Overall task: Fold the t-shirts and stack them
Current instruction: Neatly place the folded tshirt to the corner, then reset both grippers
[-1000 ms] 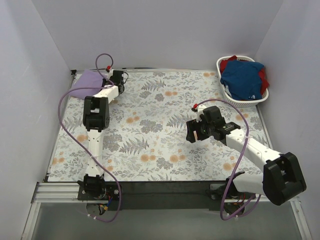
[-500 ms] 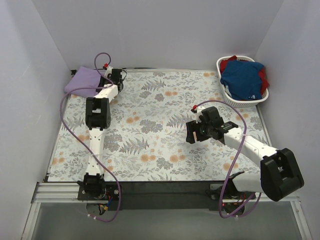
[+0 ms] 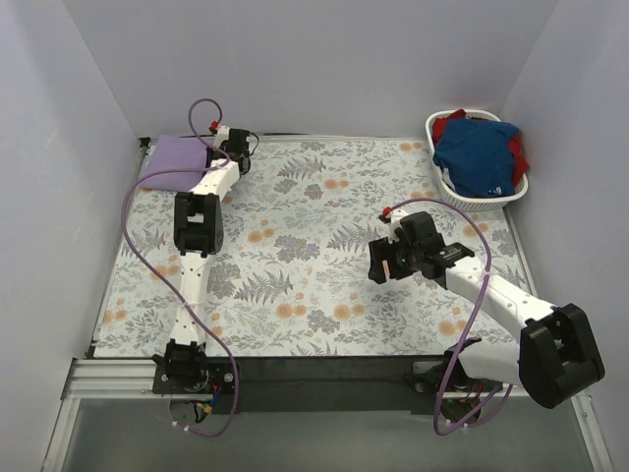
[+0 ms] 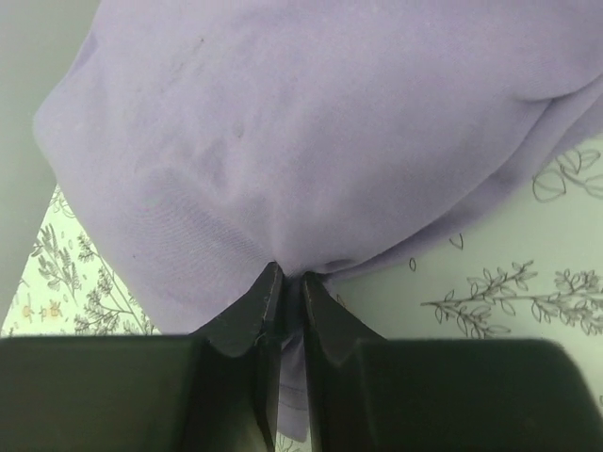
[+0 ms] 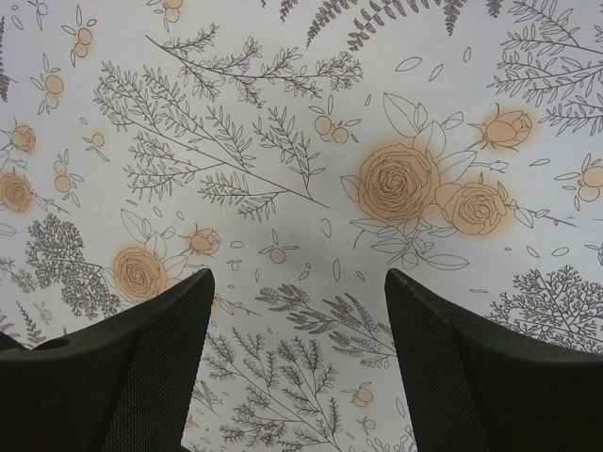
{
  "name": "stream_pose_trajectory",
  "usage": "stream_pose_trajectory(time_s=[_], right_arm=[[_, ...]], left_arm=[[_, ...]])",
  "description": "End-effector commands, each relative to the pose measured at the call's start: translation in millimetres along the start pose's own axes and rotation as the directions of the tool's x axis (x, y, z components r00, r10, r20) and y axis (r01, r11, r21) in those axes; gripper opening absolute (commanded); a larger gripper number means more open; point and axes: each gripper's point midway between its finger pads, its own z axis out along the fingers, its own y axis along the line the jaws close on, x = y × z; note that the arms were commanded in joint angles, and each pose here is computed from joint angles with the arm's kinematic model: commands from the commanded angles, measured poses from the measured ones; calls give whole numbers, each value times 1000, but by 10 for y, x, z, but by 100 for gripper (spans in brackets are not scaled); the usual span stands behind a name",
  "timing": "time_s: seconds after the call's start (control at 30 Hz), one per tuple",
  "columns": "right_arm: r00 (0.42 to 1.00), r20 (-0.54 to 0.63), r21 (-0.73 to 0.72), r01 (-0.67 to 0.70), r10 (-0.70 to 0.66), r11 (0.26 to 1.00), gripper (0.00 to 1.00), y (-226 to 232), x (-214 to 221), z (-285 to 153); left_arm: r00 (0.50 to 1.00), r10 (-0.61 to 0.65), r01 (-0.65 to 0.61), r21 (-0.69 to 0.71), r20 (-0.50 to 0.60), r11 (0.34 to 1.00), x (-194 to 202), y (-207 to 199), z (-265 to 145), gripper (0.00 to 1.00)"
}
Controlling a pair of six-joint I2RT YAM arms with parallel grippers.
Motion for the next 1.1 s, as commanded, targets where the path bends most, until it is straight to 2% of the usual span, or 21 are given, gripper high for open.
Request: stream_pose_trajectory(time_s=[0.0,0.2,0.27,0.37,0.43,0.47,0.53,0.57,0.6,0.63,0.7,0.77,0.8,0.83,0.93,1.0,1.07], right_arm=[[1000,3,18,10,-10,1000,79,-33,45,-33],[1000,6,28,9,-9,1000,80,-47,19,-42],[1000,17,43,10,-11,999,80,-69,-10,-60],[999,45,74,6,-9,997,80,-108,-87,-104],[998,69,102,1,-9,995,80,-140,-152,-146],[995,96,148,-6,-8,989,80,-209,-211,-197],[991,132,196,-14,-12,981,82,-272,-311,-309],[985,169,238,-22,-19,971,82,-321,-441,-394],[981,191,260,-27,-24,965,83,-349,-508,-461],[977,211,282,-34,-27,959,83,-369,-556,-558],[962,271,347,-60,-39,936,88,-452,-733,-759],[940,335,392,-86,-56,916,90,-493,-889,-1020],[932,359,400,-99,-56,911,93,-497,-937,-1112],[914,400,414,-119,-63,903,95,-511,-991,-1262],[874,481,426,-161,-72,891,98,-510,-1061,-1601],[853,516,431,-181,-77,884,98,-523,-1045,-1757],[810,580,429,-213,-87,878,98,-527,-1017,-1994]], left_arm=[[997,-22,28,88,-69,996,253,-178,216,9],[996,-57,62,79,-74,995,251,-71,389,14],[996,-60,67,96,-71,993,227,-93,369,19],[992,-95,105,140,-80,984,182,-149,293,35],[989,-131,142,197,-68,970,18,-197,62,44],[985,-158,169,238,-68,956,-60,-251,-59,54],[981,-192,195,296,-40,935,-303,-259,-437,64],[976,-214,218,346,-50,912,-366,-314,-605,73],[967,-255,243,397,-23,885,-624,-249,-948,76],[963,-266,256,426,-37,868,-632,-255,-1107,78],[951,-297,295,543,-86,787,-730,-324,-1602,79],[934,-341,329,622,-105,710,-909,-86,-2133,80],[929,-347,339,684,-132,646,-929,-98,-2440,80],[920,-369,347,715,-133,607,-943,167,-2745,80],[906,-397,353,783,-149,512,-872,514,-3275,81],[885,-443,364,804,-142,470,-715,997,-3584,81],[872,-472,372,805,-132,462,-542,1310,-3706,83]])
